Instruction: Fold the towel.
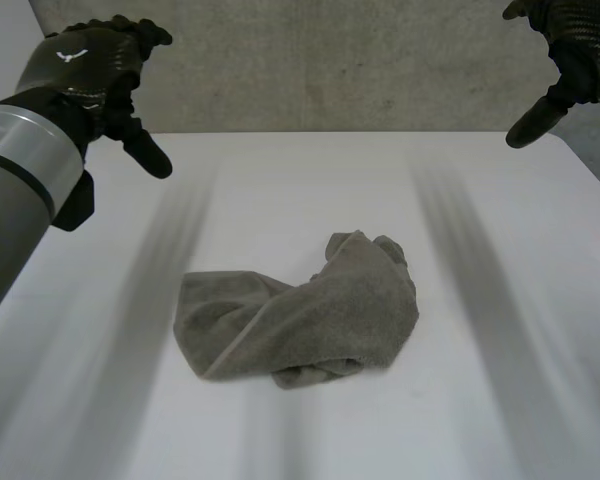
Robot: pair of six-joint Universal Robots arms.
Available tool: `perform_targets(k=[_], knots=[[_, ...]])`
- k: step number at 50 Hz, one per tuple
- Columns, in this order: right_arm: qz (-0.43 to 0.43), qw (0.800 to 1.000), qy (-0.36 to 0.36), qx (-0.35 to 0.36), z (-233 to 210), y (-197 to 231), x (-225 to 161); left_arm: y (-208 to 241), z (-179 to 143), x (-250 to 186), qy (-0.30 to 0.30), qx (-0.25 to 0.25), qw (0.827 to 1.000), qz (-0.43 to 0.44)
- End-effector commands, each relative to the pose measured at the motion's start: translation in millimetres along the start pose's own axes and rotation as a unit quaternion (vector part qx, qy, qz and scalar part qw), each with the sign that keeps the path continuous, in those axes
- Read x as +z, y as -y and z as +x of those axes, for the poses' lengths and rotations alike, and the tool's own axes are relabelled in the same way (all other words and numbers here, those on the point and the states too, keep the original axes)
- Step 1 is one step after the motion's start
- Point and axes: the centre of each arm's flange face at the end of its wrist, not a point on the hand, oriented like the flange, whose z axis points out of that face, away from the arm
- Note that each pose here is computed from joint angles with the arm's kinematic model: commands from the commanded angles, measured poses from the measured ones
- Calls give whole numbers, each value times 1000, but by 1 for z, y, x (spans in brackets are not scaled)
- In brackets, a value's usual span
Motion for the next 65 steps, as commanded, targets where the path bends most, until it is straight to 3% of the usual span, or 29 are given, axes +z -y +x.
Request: perform_targets(k=[1, 15, 21, 25, 33, 37, 42, 49, 53, 59, 64, 65], knots=[[-5, 1000, -3, 1, 0, -3, 1, 4, -4, -2, 4, -6, 1000, 5], [-9, 1000, 11, 0, -3, -7, 1, 1, -3, -2, 2, -6, 1000, -1], [-15, 996, 85, -13, -19, -15, 3, -10, 1, -5, -21, -2, 1000, -19], [-34, 985, 169, -30, -35, -30, 3, -30, 7, -9, -56, -2, 997, -53], [-96, 955, 280, -21, -73, -67, 6, -88, 8, -19, -66, 0, 987, -147], [-131, 942, 308, -26, -88, -90, 9, -117, 8, -22, -67, -1, 979, -195], [-188, 910, 363, -76, -119, -142, 6, -154, 11, -29, -71, 0, 964, -257], [-218, 896, 360, -141, -134, -182, 7, -195, 18, -38, -79, -1, 943, -323], [-212, 898, 350, -162, -143, -193, 10, -204, 23, -39, -86, -1, 939, -334], [-158, 918, 317, -177, -145, -190, 26, -212, 35, -33, -100, -4, 943, -317], [-81, 945, 272, -164, -145, -160, 42, -201, 47, -14, -109, -17, 956, -272], [-43, 955, 250, -152, -144, -138, 46, -191, 50, -3, -108, -23, 963, -246]])
